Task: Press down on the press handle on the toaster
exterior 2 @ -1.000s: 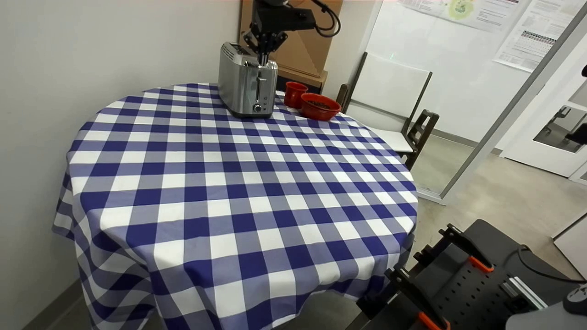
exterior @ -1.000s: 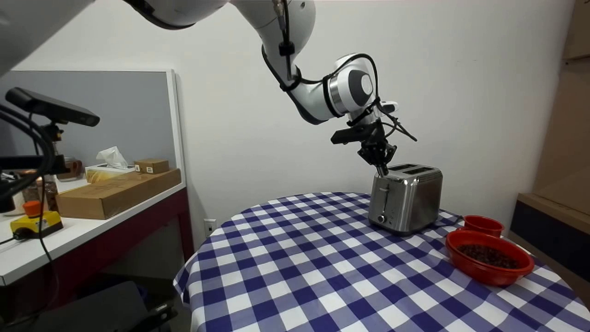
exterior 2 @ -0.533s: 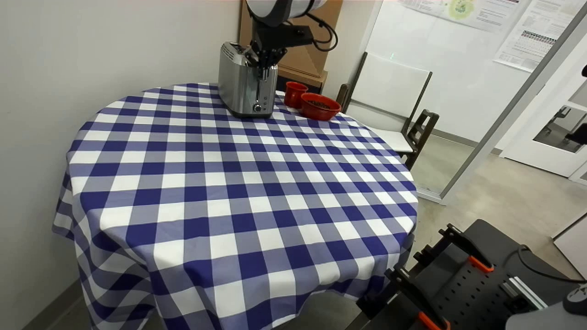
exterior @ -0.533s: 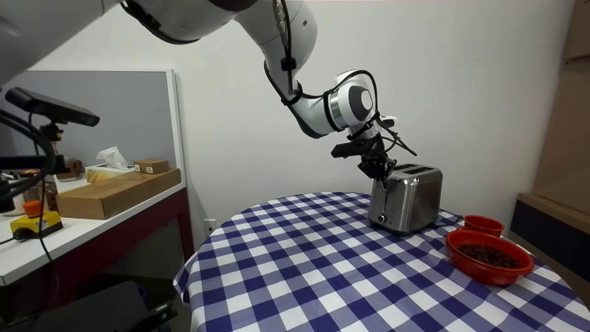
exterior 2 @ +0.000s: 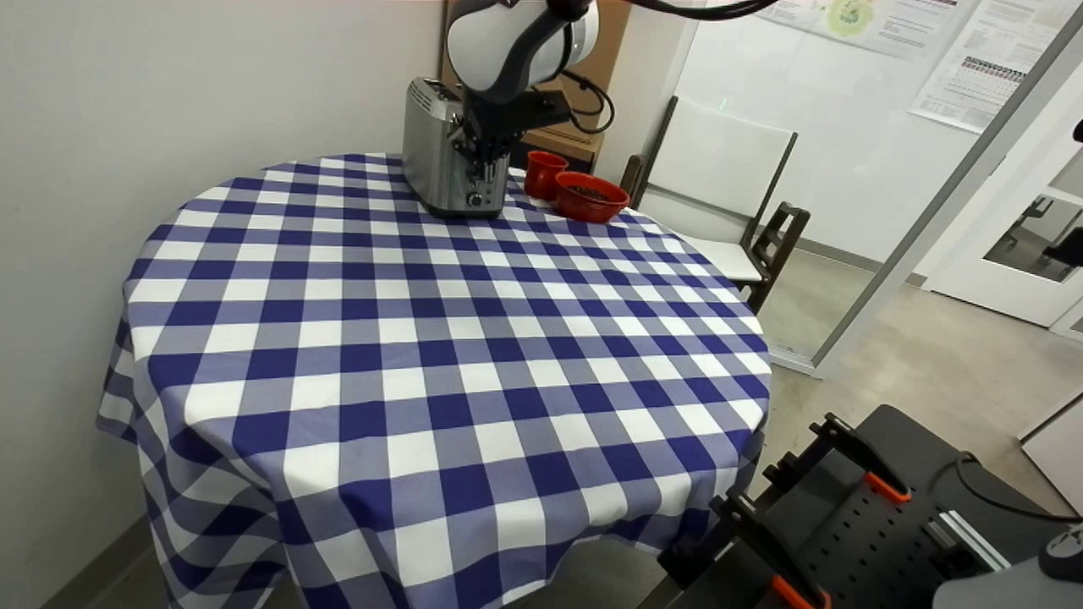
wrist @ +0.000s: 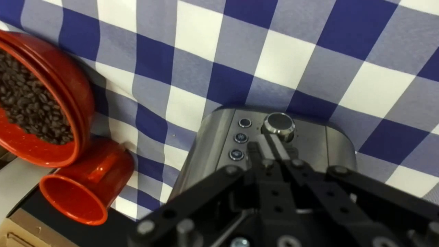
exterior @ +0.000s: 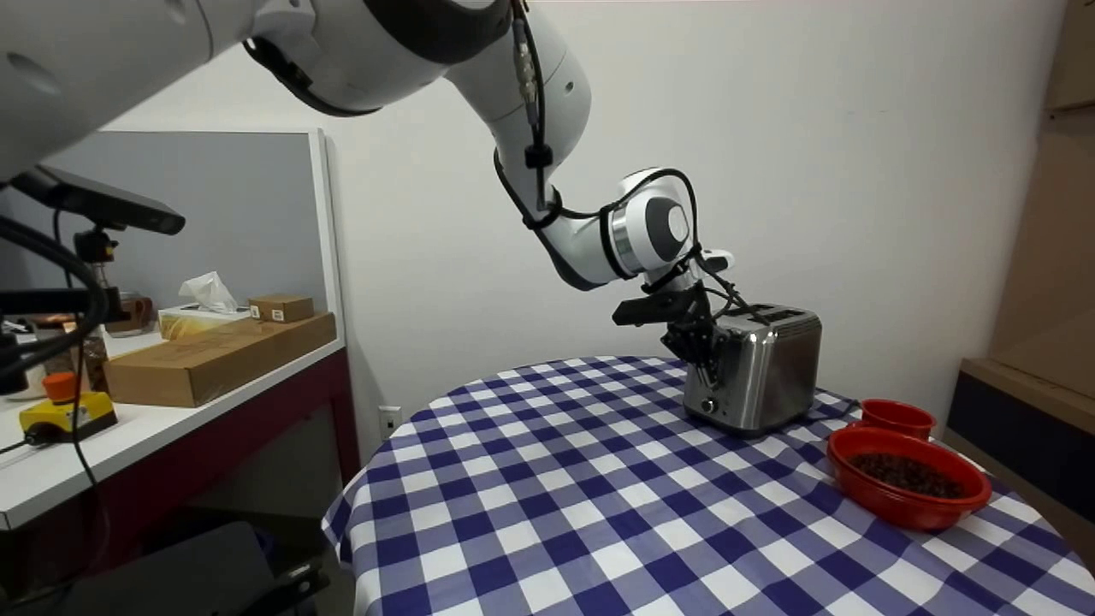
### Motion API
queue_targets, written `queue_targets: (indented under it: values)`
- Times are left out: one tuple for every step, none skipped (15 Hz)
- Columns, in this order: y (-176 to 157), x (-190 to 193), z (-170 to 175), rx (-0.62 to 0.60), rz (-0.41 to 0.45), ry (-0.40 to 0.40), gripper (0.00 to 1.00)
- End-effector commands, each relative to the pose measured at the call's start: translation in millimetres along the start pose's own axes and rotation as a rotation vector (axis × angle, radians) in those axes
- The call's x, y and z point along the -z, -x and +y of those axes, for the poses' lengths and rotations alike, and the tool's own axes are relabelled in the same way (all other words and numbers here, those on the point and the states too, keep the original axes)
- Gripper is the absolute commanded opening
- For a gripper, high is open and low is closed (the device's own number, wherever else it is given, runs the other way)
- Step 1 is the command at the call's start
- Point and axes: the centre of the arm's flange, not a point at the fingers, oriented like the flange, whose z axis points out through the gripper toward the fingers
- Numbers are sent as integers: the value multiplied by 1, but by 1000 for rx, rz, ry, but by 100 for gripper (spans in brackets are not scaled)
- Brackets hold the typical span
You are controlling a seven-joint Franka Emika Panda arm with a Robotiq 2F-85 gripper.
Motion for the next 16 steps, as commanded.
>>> queue_targets:
  values:
    - [7, -39, -17, 21, 1, 38, 0]
    - [7, -41, -17, 26, 1, 45, 0]
    - [7, -40, -18, 28, 0, 49, 0]
    - [7, -40, -18, 29, -1, 50, 0]
    - [6, -37, -18, 27, -7, 48, 0]
    - [5, -33, -17, 13, -20, 47, 0]
    - [4, -26, -16, 4, -47, 34, 26]
    - [3, -20, -14, 0, -65, 21, 27]
    - [2, -12, -11, -10, -111, -6, 33]
    - [3, -7, -7, -22, -162, -46, 40]
    - [4, 3, -1, -38, -209, -94, 47]
    - [6, 12, 3, -54, -245, -132, 56]
    - [10, 26, 10, -66, -282, -174, 63]
    - [14, 39, 16, -77, -317, -213, 71]
    - [22, 57, 26, -84, -342, -237, 77]
    - [26, 69, 33, -85, -368, -261, 84]
